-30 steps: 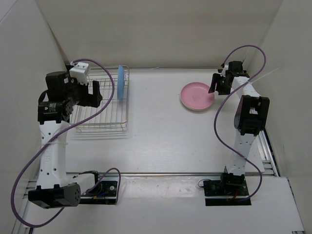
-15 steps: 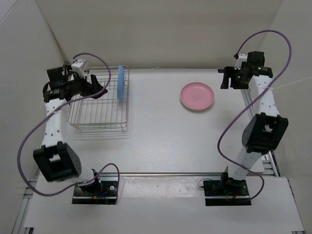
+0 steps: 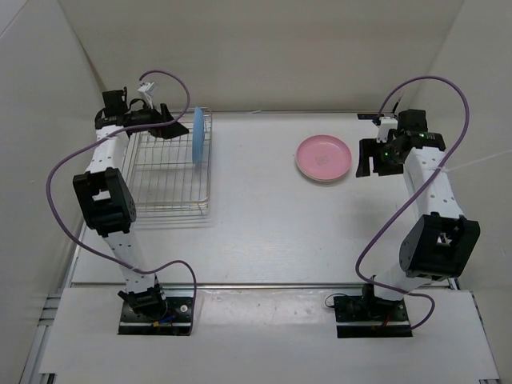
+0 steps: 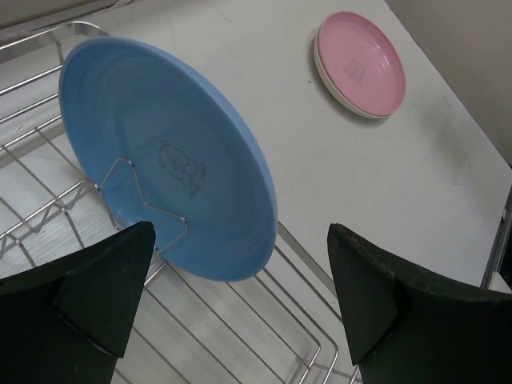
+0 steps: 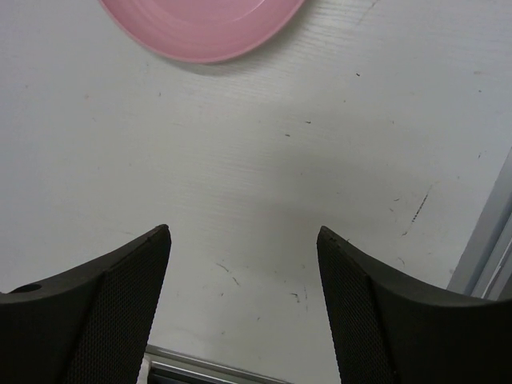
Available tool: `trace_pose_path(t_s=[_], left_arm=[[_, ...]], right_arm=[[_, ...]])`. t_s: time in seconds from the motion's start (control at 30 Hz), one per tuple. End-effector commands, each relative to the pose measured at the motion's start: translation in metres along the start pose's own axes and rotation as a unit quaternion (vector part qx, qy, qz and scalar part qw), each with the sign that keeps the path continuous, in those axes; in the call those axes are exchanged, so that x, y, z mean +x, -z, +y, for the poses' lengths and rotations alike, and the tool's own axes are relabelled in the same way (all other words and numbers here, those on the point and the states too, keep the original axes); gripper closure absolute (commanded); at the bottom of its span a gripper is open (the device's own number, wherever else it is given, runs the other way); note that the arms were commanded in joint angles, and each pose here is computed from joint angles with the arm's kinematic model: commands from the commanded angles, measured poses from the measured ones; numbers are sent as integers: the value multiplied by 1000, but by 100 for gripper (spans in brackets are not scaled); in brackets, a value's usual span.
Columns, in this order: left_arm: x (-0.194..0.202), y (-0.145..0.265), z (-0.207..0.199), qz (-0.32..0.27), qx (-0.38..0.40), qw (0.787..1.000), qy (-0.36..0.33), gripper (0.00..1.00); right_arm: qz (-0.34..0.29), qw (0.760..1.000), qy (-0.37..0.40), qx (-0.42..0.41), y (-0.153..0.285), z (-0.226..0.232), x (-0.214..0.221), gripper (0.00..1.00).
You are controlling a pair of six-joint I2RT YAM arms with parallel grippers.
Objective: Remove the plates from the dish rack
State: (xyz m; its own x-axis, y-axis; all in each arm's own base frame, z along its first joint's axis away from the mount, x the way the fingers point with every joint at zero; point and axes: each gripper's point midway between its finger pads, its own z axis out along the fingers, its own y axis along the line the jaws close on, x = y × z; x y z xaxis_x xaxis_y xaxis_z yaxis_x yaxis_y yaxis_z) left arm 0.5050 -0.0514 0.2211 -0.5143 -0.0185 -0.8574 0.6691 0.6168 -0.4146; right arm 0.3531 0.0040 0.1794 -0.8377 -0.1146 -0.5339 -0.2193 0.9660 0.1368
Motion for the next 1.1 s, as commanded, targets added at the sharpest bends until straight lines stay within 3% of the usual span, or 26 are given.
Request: trace_pose_path(t_s=[0.0,0.2,0.57,0.63,0.67,0.7,0.93,1.07], left_arm=[[-29,-12,-29,-21,48,998,-34,0],[-26,-35,-38,-12,57,998,-35,6],[-18,-50,-19,-3,40,999,-10,22],[-17,-52,-16,-2,40,999,-9,31],[-17,-52,-14,-2,36,999,-9,31],[-13,-54,-12,0,36,999,0,40],[-12,-58,-14,5,40,999,3,76],[-20,-53,-19,1,35,999,-4,89]], right_arm=[[-28,1000,2,5,17,6,-7,22],[-28,1000,6,3,14,8,-6,22],[-36,999,3,-20,16,18,-5,22],[-41,999,0,-25,18,21,-7,22],[-41,999,0,-25,18,21,-7,22],[-42,999,0,-29,18,23,-7,22],[-46,999,1,-28,21,23,-8,22],[-46,999,1,-28,19,23,-7,22]])
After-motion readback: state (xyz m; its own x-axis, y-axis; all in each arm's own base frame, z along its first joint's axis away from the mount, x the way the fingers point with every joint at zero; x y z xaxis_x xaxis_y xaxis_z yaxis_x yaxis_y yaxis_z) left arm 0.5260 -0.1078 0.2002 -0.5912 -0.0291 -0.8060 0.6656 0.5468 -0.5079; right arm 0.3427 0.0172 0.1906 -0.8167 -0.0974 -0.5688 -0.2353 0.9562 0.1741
